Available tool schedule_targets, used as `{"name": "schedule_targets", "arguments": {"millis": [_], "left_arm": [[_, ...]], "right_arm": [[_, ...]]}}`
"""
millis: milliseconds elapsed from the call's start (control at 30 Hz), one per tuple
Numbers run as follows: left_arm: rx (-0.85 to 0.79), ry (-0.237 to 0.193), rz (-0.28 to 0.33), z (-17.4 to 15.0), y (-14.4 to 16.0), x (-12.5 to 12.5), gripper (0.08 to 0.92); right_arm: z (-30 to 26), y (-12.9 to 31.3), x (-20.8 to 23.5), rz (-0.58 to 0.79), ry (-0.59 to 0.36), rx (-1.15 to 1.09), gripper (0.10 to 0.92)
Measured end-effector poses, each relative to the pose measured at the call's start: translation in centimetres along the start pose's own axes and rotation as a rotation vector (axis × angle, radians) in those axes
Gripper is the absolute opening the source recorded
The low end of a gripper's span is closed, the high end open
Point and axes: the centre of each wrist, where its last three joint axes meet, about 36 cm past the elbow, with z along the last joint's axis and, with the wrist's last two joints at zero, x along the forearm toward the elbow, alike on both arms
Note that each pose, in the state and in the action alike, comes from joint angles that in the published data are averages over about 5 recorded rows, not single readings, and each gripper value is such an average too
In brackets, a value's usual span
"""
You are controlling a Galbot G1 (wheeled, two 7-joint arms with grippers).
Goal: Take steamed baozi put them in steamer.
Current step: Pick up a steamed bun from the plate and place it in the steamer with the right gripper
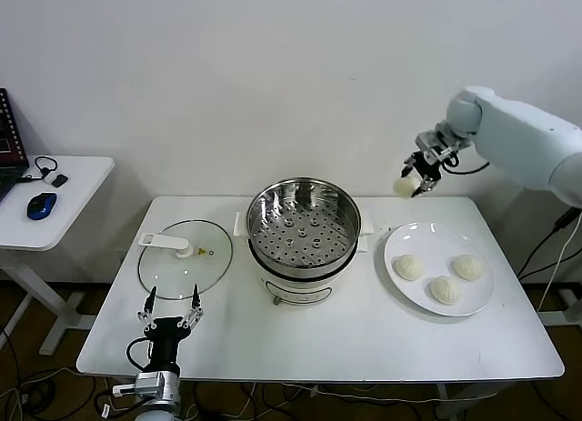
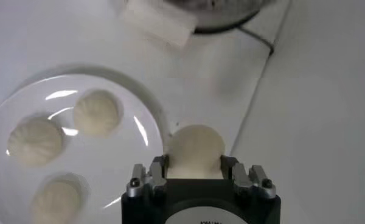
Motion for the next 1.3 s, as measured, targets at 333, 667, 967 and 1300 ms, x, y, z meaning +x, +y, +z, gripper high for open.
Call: {"name": "schedule_targets", "arguments": {"millis": [333, 667, 967, 1300], "left_arm": [[-0.003, 0.006, -0.006, 0.1, 0.0, 0.1, 0.823], [-0.010, 0.010, -0.016, 0.2, 0.4, 0.3, 0.823], [-0.010, 0.007, -0.023, 0.1, 0.6, 0.4, 0.823], [-0.009, 0.009, -0.026, 0.2, 0.6, 0.6, 0.823]], "right_arm": [[-7.2, -4.1, 0.2, 0.052, -0.019, 0.355, 0.585], [-13.6, -9.1, -1.9, 0.069, -0.029, 0.637, 0.604], [-17.4, -11.4, -4.9, 0.049, -0.054, 0.761, 0.635], [-18.6, -11.6, -8.3, 0.021, -0.082, 0.799, 0.636]]}}
